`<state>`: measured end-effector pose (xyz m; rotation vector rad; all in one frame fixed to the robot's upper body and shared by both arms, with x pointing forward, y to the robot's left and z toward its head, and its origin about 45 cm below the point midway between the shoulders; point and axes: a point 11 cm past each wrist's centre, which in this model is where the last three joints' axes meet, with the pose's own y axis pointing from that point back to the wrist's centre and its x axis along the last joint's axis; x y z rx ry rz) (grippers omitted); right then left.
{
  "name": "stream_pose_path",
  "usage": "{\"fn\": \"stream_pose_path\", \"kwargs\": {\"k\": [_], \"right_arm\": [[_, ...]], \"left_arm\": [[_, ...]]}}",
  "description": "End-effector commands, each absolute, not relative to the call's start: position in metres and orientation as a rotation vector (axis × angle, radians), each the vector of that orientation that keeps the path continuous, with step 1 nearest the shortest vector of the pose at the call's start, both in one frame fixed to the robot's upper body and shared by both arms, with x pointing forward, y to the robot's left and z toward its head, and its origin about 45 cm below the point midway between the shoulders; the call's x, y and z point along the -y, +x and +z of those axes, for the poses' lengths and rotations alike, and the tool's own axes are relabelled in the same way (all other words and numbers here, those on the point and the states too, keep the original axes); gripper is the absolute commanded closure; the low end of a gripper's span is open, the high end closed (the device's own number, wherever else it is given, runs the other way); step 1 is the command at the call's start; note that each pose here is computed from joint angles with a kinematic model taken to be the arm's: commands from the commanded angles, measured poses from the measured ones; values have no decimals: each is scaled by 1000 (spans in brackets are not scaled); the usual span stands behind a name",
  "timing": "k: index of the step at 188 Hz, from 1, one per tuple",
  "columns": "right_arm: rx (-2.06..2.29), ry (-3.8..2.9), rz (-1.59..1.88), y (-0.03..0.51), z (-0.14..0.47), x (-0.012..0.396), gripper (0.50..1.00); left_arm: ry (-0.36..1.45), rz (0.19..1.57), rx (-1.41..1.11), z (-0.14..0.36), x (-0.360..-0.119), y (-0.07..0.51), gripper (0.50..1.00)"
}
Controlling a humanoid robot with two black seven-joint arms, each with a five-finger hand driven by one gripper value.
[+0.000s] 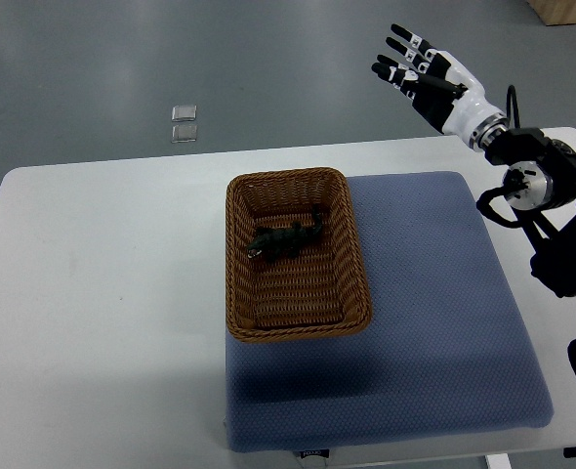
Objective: Place crocodile in brown basket with right hand
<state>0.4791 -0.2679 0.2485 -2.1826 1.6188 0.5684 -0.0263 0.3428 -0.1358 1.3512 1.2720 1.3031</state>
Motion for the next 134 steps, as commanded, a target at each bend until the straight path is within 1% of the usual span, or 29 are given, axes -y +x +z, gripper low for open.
{"fn": "stream_pose_path", "kwargs": {"k": [1, 15, 36, 54, 84, 134], "right_arm": [[-1625, -1904, 758, 472, 218, 296, 570], [-1618, -1710, 875, 466, 198, 314, 570], [-1584, -1582, 950, 457, 183, 323, 570], [-1526, -1570, 969, 452, 177, 318, 570], [-1422, -1608, 987, 443, 168, 295, 570], [-1408, -1633, 982, 442, 167, 291, 570]], "left_arm": [[1351, 1303, -1272, -136, -343, -26, 500], [1352, 1305, -1270, -136, -343, -26, 500], [1352, 1302, -1271, -136, -343, -26, 500], [1352, 1302, -1271, -136, -343, -26, 500], [1352, 1302, -1271, -136, -343, -26, 500], [1352, 1299, -1271, -136, -342, -26, 500]]}}
